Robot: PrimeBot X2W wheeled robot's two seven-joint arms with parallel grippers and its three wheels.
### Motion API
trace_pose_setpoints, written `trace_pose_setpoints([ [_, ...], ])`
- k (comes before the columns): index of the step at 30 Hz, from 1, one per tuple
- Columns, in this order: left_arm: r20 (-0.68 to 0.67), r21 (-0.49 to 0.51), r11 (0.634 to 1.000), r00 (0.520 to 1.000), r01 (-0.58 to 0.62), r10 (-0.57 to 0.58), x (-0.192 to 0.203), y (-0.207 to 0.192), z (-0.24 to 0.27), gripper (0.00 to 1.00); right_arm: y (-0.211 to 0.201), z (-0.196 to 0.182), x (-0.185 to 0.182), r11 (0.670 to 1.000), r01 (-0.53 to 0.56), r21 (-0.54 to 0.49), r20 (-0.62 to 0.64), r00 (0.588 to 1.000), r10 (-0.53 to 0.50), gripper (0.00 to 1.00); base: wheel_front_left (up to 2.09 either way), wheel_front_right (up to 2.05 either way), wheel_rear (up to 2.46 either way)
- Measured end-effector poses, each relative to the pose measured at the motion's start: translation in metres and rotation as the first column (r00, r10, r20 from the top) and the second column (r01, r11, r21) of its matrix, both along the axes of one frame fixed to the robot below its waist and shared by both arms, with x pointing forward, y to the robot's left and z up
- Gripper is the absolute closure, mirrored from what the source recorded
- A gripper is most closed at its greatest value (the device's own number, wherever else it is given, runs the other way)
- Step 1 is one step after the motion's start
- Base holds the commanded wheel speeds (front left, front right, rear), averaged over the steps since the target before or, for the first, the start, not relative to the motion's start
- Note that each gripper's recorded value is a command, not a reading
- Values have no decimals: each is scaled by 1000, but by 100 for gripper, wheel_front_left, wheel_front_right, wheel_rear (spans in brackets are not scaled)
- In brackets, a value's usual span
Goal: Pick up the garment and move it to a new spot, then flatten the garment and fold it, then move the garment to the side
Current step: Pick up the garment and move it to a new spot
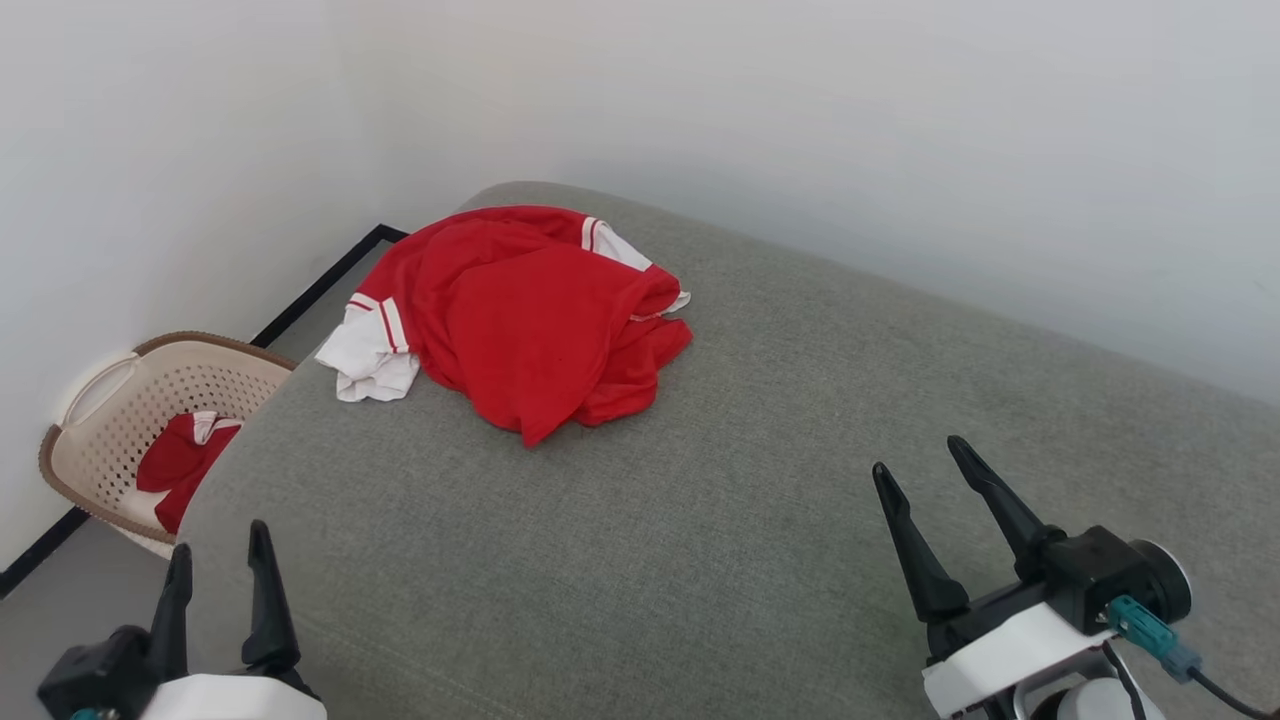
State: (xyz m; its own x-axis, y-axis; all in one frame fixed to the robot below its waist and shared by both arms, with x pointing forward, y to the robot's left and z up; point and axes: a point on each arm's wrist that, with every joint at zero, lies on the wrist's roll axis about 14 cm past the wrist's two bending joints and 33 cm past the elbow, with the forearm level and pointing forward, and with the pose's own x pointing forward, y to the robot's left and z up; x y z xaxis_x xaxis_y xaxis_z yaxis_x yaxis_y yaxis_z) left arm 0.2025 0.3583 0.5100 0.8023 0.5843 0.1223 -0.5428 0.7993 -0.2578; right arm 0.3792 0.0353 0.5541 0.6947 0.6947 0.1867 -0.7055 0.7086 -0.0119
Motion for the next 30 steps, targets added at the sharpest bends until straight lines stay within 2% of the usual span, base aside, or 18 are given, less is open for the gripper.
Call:
trace_pose_setpoints([
  [6,-3,-54,998,999,-44,44,-6,6,-9,0,6,-3,4,1000,-18,-2,-9,1000,18,0,0,0,0],
  [16,5,-36,999,1000,-4,4,19,10,0,0,-12,-5,12,999,42,-1,-12,999,-42,0,0,0,0],
  [30,-54,45,990,990,135,-132,129,29,28,0,-71,-24,49,981,193,-25,-27,981,-193,0,0,0,0],
])
